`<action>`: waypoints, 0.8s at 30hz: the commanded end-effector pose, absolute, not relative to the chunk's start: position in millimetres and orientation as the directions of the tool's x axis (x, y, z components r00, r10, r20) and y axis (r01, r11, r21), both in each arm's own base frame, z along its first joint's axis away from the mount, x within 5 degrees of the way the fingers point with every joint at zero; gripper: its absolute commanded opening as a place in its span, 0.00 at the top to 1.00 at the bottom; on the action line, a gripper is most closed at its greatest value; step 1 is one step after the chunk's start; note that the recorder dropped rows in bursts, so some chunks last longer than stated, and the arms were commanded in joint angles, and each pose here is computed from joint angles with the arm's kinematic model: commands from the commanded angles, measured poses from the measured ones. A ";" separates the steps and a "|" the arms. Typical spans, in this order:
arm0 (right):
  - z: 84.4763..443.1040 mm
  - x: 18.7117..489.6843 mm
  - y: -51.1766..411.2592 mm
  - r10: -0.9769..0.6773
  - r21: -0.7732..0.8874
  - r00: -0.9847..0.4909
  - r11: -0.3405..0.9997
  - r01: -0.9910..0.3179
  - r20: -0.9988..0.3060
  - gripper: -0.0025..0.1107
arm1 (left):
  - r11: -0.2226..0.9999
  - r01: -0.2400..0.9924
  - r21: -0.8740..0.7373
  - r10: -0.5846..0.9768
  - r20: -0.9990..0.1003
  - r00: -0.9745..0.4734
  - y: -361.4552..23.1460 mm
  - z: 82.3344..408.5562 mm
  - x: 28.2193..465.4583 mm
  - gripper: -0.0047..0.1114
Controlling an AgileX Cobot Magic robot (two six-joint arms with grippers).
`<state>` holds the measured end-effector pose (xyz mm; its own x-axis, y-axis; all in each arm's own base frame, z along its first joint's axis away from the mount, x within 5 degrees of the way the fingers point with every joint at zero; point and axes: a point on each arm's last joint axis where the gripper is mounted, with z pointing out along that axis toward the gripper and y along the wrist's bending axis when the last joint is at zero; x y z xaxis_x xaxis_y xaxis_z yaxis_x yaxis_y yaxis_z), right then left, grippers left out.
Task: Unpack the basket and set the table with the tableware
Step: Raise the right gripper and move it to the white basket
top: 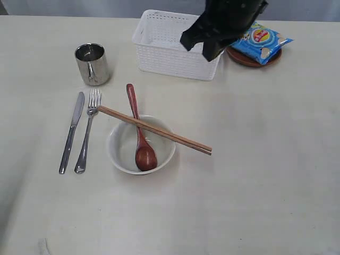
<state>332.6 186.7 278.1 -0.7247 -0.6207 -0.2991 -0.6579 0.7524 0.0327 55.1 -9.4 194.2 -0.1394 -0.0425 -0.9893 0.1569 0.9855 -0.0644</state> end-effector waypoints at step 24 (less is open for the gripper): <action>246.3 413.2 167.6 -0.670 -0.002 -0.478 0.582 -0.813 -0.567 0.52 | 0.985 0.159 -0.068 -0.047 -0.990 -0.133 -9.6 194.0 54.9 0.96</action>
